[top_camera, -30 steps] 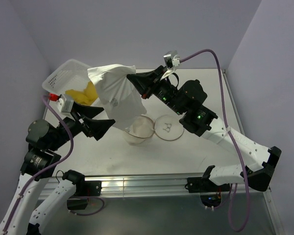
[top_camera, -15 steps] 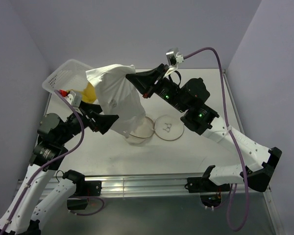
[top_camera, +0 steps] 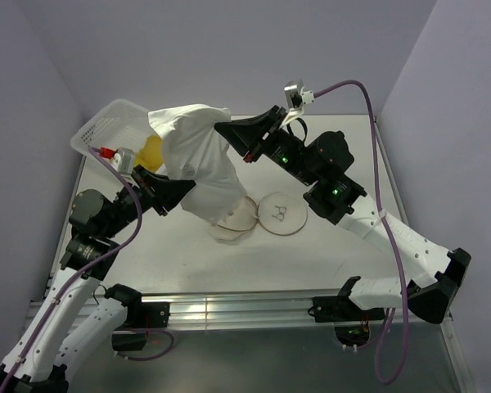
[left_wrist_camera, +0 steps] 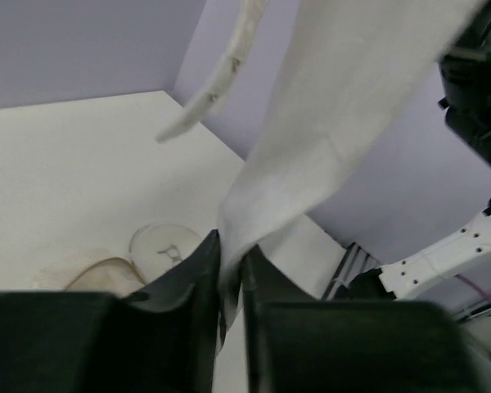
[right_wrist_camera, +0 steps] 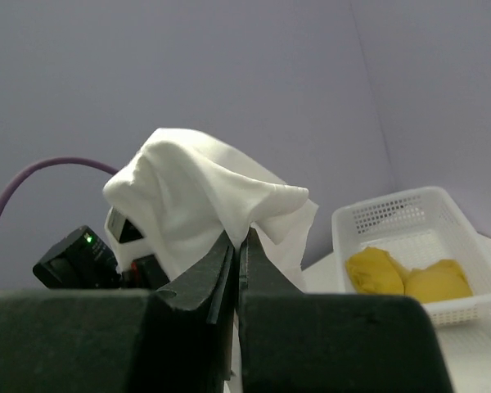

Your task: Place the bra in the laundry bag and zip it closed

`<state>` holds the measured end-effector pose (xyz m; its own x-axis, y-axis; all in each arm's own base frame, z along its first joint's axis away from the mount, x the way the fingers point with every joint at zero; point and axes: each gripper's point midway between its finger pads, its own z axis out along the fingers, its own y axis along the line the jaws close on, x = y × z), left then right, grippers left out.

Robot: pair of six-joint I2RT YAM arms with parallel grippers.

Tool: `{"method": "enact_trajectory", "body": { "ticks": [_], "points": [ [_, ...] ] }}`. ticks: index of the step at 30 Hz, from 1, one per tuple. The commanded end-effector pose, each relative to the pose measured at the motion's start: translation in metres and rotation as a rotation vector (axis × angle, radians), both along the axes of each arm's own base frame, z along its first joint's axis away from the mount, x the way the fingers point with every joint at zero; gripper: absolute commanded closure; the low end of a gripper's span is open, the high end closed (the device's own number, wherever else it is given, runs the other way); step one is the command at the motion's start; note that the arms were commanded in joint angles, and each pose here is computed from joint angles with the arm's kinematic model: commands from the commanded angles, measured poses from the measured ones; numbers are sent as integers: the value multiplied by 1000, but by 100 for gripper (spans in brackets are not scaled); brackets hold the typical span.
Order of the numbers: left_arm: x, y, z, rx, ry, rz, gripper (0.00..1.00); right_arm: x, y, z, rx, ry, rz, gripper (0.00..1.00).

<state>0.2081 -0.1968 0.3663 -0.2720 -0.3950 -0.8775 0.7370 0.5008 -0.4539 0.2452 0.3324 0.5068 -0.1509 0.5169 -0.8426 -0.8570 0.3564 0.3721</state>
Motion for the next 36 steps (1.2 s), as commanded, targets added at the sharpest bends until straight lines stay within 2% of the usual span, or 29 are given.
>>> {"method": "enact_trajectory", "body": {
  "ticks": [1, 2, 8, 13, 15, 20, 23, 25, 26, 29, 36],
  "points": [
    [-1, -1, 18, -59, -42, -10, 89, -15, -19, 23, 79, -73, 15, 100],
    [1, -1, 18, -64, -35, -5, 100, -12, -21, 16, 71, -69, 9, 100],
    [9, -5, 20, -82, 26, -6, 100, -16, -32, 9, 71, -147, -3, 100],
    [30, 1, 18, -55, 72, 82, 100, -47, -46, 21, 114, -294, 53, 100],
    [38, 0, 16, -34, 106, 97, 100, -61, -52, 26, 120, -365, 69, 96],
    [55, 1, 20, -6, 152, 141, 100, -84, -48, 2, 44, -437, 161, 84],
    [63, 5, 30, 1, 143, 175, 100, -86, -46, -32, -33, -407, 177, 80],
    [66, 9, 34, 1, 135, 203, 100, -85, -52, -44, -29, -380, 150, 77],
    [67, 10, 39, -3, 126, 212, 100, -82, -55, -60, -36, -346, 131, 65],
    [66, 11, 46, -1, 111, 215, 100, -66, -63, -88, -47, -266, 43, 38],
    [64, 23, 56, 4, 75, 273, 100, -74, -78, -104, -81, -236, 42, 17]
  ]
}}
